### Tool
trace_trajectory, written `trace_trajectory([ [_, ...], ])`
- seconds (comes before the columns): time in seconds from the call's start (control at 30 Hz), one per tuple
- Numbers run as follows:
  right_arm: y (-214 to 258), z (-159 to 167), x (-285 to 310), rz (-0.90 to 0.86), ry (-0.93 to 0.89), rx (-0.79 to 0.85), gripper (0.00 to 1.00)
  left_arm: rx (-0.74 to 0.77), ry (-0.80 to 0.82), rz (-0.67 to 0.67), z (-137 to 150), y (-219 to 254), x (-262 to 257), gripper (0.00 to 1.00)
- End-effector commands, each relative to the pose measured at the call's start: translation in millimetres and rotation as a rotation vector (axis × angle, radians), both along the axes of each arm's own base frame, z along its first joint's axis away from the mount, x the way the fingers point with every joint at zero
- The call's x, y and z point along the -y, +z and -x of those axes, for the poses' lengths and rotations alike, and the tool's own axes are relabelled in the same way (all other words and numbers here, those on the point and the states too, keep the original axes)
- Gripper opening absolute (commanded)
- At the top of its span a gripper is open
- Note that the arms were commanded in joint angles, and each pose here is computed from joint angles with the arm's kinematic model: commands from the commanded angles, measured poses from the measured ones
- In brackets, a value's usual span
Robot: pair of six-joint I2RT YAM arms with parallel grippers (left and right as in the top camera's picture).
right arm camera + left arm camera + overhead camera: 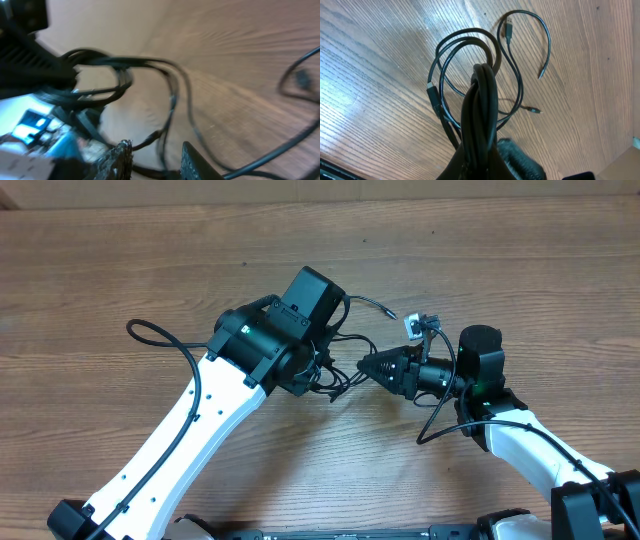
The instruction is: Untangle cables
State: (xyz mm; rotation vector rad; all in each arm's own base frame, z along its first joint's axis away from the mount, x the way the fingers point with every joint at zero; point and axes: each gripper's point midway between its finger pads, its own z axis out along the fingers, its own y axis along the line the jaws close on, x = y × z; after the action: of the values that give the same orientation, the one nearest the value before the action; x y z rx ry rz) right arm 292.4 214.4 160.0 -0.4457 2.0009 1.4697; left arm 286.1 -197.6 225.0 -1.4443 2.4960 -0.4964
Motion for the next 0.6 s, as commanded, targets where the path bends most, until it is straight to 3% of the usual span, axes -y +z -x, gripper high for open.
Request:
trace_trajectory([
  [0.0, 14, 15, -7, -0.056, 0.111, -0.009, 0.31, 0.035, -0.001, -0.006, -1, 7, -4, 0.05],
  [0.2, 18, 24, -9, -0.076, 0.164, -0.011, 0.43, 0.074, -0.015, -0.078, -7, 7, -14, 0.04],
  [0.37, 18, 24, -9, -0.078, 0.158, -0.022, 0.43, 0.137, -0.151, -0.211, -14, 10, -26, 0.04],
  [0.57, 12, 7, -5, -0.085, 0.030, -0.179, 0.42, 0.181, -0.360, -0.352, -18, 12, -32, 0.04],
])
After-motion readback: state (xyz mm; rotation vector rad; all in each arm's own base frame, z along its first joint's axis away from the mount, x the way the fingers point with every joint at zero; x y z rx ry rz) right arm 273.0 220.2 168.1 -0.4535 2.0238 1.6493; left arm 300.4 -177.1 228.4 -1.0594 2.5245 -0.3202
